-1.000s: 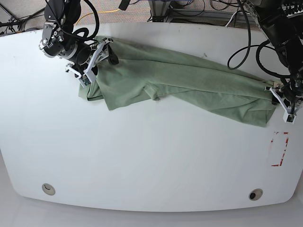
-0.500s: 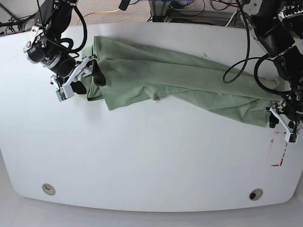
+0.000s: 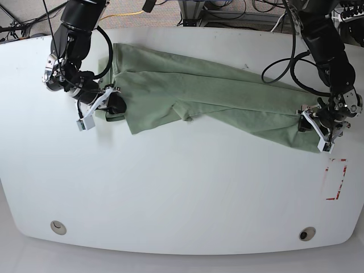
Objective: Fold the T-shirt properly
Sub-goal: 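Fold the held hem over toward the collar edge with both grippers, then regrasp the folded shirt end with the right gripper and straighten it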
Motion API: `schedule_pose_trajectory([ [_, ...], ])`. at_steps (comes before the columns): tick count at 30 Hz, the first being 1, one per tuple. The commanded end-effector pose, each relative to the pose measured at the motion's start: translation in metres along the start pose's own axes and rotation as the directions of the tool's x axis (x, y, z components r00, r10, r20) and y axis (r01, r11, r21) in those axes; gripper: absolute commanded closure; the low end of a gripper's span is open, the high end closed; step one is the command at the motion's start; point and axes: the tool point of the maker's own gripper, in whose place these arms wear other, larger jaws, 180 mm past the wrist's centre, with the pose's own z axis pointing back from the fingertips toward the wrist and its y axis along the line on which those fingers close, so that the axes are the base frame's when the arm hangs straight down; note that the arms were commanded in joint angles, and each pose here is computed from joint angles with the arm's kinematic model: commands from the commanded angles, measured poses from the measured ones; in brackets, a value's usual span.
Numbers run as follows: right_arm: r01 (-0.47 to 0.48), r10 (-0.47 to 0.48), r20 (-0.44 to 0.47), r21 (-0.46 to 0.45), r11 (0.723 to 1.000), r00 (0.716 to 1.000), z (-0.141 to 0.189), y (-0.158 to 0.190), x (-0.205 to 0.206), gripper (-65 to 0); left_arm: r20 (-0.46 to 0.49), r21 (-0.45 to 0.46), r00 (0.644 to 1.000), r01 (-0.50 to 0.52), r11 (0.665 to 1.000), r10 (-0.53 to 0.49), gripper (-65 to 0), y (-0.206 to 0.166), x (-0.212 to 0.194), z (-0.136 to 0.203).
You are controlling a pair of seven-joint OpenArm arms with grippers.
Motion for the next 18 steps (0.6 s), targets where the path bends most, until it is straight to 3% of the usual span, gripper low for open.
schedule_pose_trajectory([
  [1, -0.047, 0.049, 0.053, -0.049, 0.998, 0.997, 0.010, -0.012, 0.017, -8.9, 0.043, 0.046, 0.999, -0.015, 0.999, 0.013, -39.0, 0.028, 0.002, 0.011],
  [6, -0.091, 0.093, 0.011, -0.152, 0.984, 0.996, 0.011, -0.033, 0.006, -8.9, 0.014, 0.049, 0.997, -0.070, 0.996, 0.069, -39.0, 0.037, -0.024, 0.010],
  [11, -0.103, 0.096, -0.044, -0.207, 0.973, 0.994, 0.007, -0.052, 0.002, -8.9, -0.101, 0.057, 0.992, -0.070, 0.996, 0.075, -39.0, 0.039, -0.065, 0.017],
  [14, -0.081, 0.077, -0.026, -0.239, 0.968, 0.997, 0.010, -0.063, 0.012, -8.9, -0.137, 0.067, 0.986, -0.087, 0.994, 0.095, -39.0, 0.042, -0.079, 0.022],
  [18, -0.120, 0.128, 0.012, -0.285, 0.951, 0.992, 0.028, -0.064, 0.036, -8.9, -0.186, 0.109, 0.976, -0.095, 0.989, 0.115, -39.0, 0.052, -0.095, 0.037],
])
